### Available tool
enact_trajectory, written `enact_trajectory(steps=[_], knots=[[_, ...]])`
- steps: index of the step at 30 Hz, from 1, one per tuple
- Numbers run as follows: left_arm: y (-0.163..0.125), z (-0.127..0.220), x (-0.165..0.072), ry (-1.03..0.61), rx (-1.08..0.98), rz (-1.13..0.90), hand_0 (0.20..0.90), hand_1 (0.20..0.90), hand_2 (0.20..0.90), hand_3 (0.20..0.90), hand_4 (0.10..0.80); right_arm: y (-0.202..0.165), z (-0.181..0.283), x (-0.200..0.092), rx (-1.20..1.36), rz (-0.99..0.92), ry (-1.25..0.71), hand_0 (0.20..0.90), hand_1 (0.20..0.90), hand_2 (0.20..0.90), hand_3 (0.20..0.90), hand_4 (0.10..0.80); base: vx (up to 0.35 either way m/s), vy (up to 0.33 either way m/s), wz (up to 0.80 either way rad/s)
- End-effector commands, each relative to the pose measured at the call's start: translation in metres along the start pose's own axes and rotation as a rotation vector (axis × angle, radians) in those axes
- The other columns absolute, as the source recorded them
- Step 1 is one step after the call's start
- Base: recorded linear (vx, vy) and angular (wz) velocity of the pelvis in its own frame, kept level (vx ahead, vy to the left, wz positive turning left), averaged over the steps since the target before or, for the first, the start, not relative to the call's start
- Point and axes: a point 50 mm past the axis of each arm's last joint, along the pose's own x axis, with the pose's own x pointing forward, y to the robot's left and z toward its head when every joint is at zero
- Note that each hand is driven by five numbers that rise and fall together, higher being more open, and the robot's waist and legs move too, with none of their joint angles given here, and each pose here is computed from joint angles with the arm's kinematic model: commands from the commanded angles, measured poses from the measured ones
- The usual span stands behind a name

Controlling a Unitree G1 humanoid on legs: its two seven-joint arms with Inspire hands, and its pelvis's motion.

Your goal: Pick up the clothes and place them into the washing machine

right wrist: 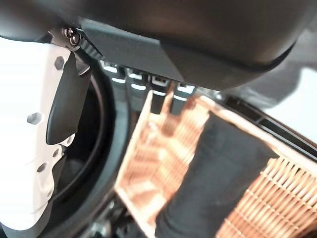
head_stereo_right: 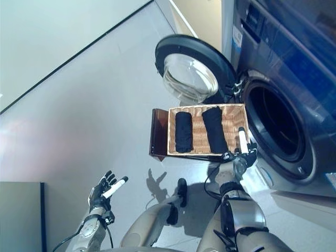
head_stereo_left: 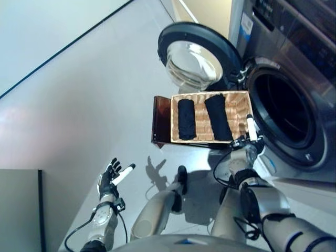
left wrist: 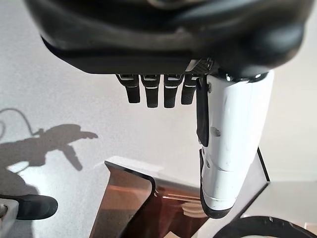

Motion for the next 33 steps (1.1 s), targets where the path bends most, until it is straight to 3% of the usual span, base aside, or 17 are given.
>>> enact_trajectory(steps=[1,6,8,10,11,15,17,25,33], knots=[[0.03,0.013,0.008,-0.046,0.086,0.096,0.9,0.9,0.9,0.9,0.8,0.005,0.0,-0.006,-0.273,0.187,-0.05,0.9,0.9,0.9,0.9,0.8,0.089,-0.077,-0.11],[0.048,-0.012,0.001,0.093,0.216,0.114,0.9,0.9,0.9,0.9,0.8,-0.044,-0.027,-0.019,-0.748,0.304,0.054,0.9,0.9,0.9,0.9,0.8,0.092,-0.07,0.07],[0.05,-0.017,-0.001,0.125,0.244,0.101,0.9,0.9,0.9,0.9,0.8,-0.055,-0.031,-0.021,-0.821,0.314,0.081,0.9,0.9,0.9,0.9,0.8,0.071,-0.037,0.0],[0.063,-0.041,-0.014,0.257,0.357,0.076,0.9,0.9,0.9,0.9,0.8,-0.113,-0.043,-0.033,-1.027,0.274,0.221,0.9,0.9,0.9,0.9,0.8,0.118,-0.048,-0.07],[0.063,-0.041,-0.014,0.257,0.357,0.076,0.9,0.9,0.9,0.9,0.8,-0.113,-0.043,-0.033,-1.027,0.274,0.222,0.9,0.9,0.9,0.9,0.8,0.126,-0.041,0.02],[0.08,-0.062,-0.031,0.381,0.404,0.082,0.9,0.9,0.9,0.9,0.8,-0.183,-0.053,-0.058,-1.165,0.132,0.398,0.9,0.9,0.9,0.9,0.8,0.156,-0.039,-0.09],[0.081,-0.072,-0.039,0.427,0.437,0.053,0.9,0.9,0.9,0.9,0.8,-0.232,-0.059,-0.084,-1.391,0.056,0.561,0.9,0.9,0.9,0.9,0.8,0.116,-0.019,-0.06],[0.073,-0.08,-0.045,0.453,0.449,0.008,0.9,0.9,0.9,0.9,0.8,-0.282,-0.048,-0.113,-1.514,-0.096,0.724,0.9,0.9,0.9,0.9,0.8,0.05,0.021,-0.01],[0.065,-0.072,-0.036,0.411,0.487,-0.018,0.9,0.9,0.9,0.9,0.8,-0.267,-0.047,-0.098,-1.416,-0.132,0.644,0.9,0.9,0.9,0.9,0.8,0.0,0.122,0.17]])
